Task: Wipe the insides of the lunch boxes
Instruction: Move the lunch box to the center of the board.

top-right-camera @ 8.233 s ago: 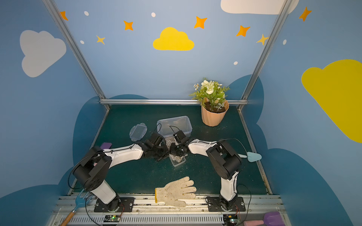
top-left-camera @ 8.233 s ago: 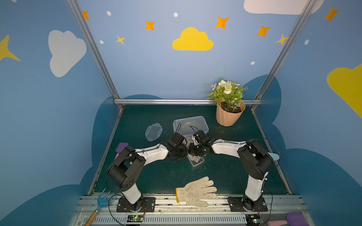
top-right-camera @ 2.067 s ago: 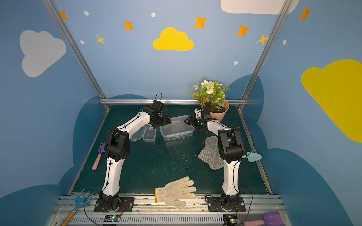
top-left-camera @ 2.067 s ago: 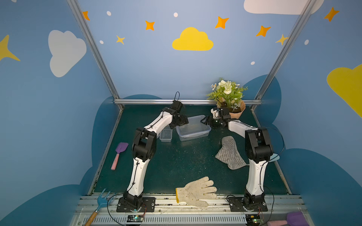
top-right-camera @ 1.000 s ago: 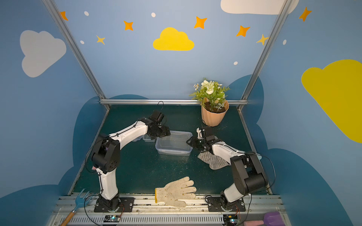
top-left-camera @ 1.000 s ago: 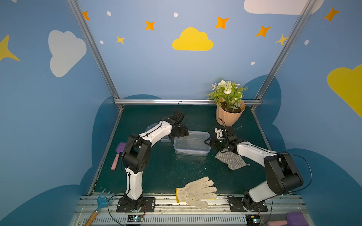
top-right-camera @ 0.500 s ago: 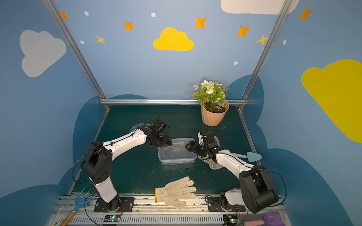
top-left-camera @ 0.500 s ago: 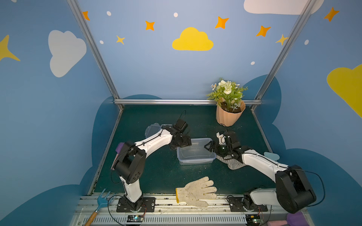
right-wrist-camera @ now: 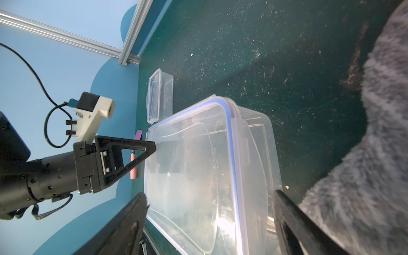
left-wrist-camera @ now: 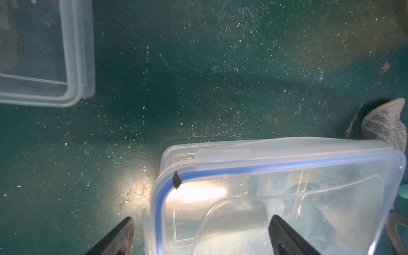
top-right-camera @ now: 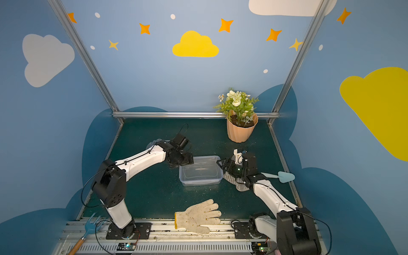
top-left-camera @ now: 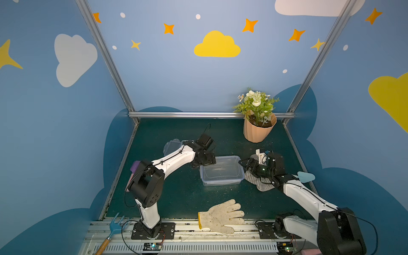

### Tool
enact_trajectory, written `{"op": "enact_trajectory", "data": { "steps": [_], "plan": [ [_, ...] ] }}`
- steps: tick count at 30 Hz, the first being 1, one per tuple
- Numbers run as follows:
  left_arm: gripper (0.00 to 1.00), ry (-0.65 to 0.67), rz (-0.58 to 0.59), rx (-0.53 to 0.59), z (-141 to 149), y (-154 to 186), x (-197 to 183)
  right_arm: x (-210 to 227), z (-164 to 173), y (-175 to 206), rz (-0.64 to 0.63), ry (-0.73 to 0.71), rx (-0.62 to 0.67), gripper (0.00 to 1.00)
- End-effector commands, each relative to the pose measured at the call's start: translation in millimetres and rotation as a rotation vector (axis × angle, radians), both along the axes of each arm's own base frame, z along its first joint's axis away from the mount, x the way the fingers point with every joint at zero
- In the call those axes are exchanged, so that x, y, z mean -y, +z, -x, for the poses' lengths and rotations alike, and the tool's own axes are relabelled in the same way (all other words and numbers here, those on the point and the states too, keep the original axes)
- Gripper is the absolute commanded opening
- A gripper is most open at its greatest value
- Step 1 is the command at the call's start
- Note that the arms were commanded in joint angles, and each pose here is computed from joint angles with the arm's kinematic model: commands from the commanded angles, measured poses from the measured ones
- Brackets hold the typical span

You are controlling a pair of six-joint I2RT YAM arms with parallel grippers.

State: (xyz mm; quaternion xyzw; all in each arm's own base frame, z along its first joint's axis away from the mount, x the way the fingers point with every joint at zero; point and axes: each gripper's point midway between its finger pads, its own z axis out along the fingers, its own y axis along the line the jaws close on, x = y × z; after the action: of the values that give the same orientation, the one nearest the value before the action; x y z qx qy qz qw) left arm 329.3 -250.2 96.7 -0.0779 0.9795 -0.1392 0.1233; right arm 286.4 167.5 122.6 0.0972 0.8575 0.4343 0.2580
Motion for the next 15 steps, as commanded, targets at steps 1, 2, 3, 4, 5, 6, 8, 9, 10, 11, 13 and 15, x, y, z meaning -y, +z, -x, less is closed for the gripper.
{"op": "enact_trajectory", "data": {
  "steps": [1,2,3,4,5,6,8,9,10,11,13,15],
  "plan": [
    [0.95,0.022,-0.01,0.019,2,13,-6,-2,-4,-1,-0.081,0.003,0.005,0.82],
    [0.95,0.024,-0.005,0.025,2,16,-5,-4,-5,-1,-0.106,0.008,0.008,0.76],
    [0.95,0.022,-0.001,0.029,3,18,-4,-4,-7,-2,-0.122,0.008,0.007,0.71],
    [0.95,0.021,0.003,0.033,3,20,-3,-3,-8,-4,-0.135,0.002,0.005,0.65],
    [0.95,0.018,0.005,0.037,4,22,-2,-3,-8,-4,-0.144,-0.003,0.006,0.59],
    [0.95,0.017,0.004,0.038,5,23,-1,-2,-9,-5,-0.149,-0.01,0.006,0.55],
    [0.95,0.012,0.001,0.036,7,24,1,1,-8,-7,-0.15,-0.025,0.01,0.5],
    [0.95,0.008,-0.001,0.033,8,22,2,3,-7,-9,-0.149,-0.03,0.007,0.48],
    [0.95,0.006,-0.006,0.027,9,21,2,4,-7,-10,-0.149,-0.038,0.007,0.46],
    [0.95,0.003,-0.013,0.018,12,18,2,5,-7,-12,-0.15,-0.044,0.002,0.46],
    [0.95,0.0,-0.025,0.003,16,12,1,6,-6,-16,-0.159,-0.055,-0.005,0.42],
    [0.95,-0.001,-0.029,-0.006,18,9,1,8,-5,-20,-0.162,-0.067,-0.012,0.42]
  ]
}}
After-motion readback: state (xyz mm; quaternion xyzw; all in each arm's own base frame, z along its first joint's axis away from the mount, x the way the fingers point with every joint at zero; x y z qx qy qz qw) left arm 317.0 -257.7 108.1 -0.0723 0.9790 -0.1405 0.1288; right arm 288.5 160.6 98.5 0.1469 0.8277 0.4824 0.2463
